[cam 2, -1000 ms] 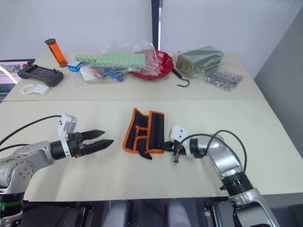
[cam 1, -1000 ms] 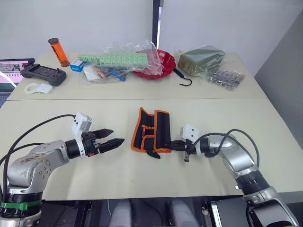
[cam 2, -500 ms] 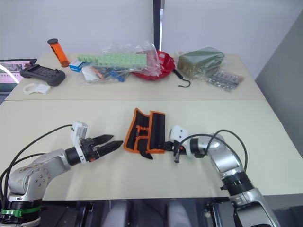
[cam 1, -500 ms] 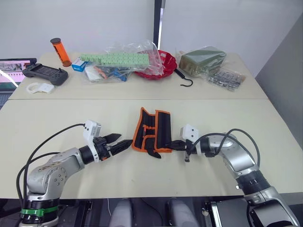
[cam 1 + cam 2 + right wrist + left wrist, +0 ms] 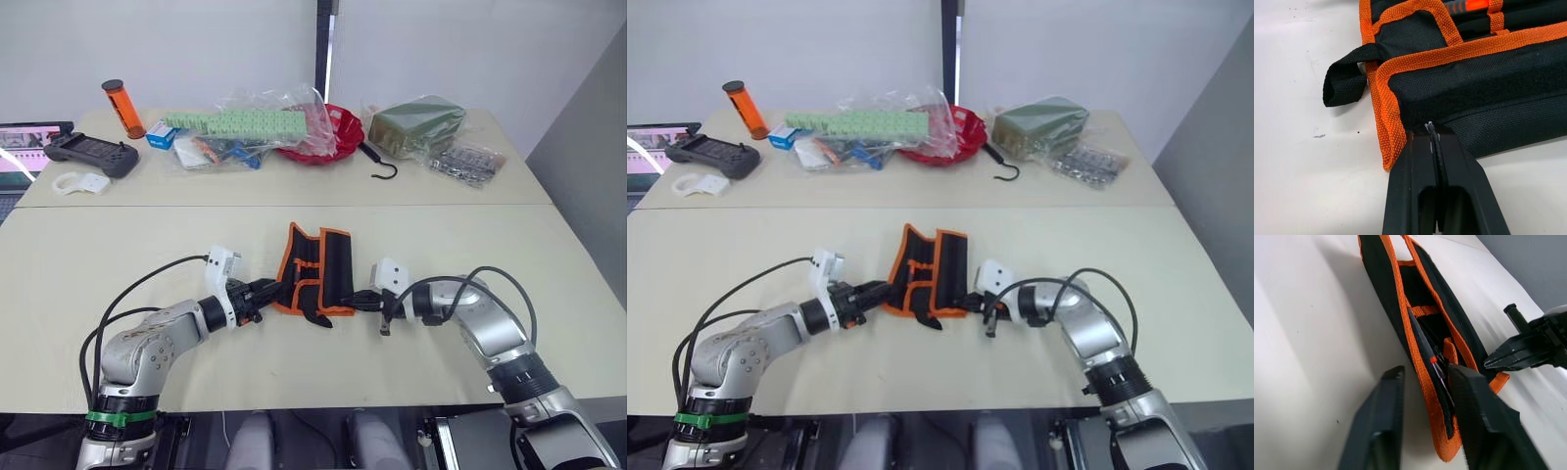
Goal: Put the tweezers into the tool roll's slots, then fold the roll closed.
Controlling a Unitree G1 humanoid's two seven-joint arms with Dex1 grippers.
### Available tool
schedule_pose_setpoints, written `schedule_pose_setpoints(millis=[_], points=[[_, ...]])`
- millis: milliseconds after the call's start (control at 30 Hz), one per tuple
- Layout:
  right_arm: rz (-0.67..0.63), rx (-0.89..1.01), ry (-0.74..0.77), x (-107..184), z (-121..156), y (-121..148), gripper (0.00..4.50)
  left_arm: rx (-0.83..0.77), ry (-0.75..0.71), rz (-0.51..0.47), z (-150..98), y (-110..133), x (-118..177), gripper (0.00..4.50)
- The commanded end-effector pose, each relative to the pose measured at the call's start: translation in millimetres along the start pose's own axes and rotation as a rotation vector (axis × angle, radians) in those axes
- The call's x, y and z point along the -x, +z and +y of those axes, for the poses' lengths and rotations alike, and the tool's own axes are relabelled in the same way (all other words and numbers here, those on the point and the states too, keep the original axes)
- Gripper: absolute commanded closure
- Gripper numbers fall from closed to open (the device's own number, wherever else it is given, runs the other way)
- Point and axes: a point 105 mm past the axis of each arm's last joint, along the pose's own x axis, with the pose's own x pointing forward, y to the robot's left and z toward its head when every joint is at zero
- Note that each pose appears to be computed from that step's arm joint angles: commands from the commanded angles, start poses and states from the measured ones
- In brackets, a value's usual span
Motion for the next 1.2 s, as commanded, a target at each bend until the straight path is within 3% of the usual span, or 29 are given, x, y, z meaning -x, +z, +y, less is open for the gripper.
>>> schedule_pose_setpoints(millis=[33,433,600,1000,1200], points=[[0.034,-0.031,-0.020,0,-1,-6,4.50,-0.032,-0.013,-0.019,-2,9,3,4.48],[-0.056,-0.078,-0.007,-18,8,24,4.50,-0.106,0.032,-0.066,14,50,7,4.48],[-0.042,-0.097,-0.010,-25,13,17,4.50,-0.157,-0.003,-0.039,7,58,-1,4.48],[-0.006,-0.107,-0.027,-32,20,7,4.50,-0.267,-0.193,0.064,-42,50,-37,4.48],[0.001,-0.109,-0.039,-30,19,4,4.50,-0.335,-0.202,0.150,-49,36,-48,4.48]])
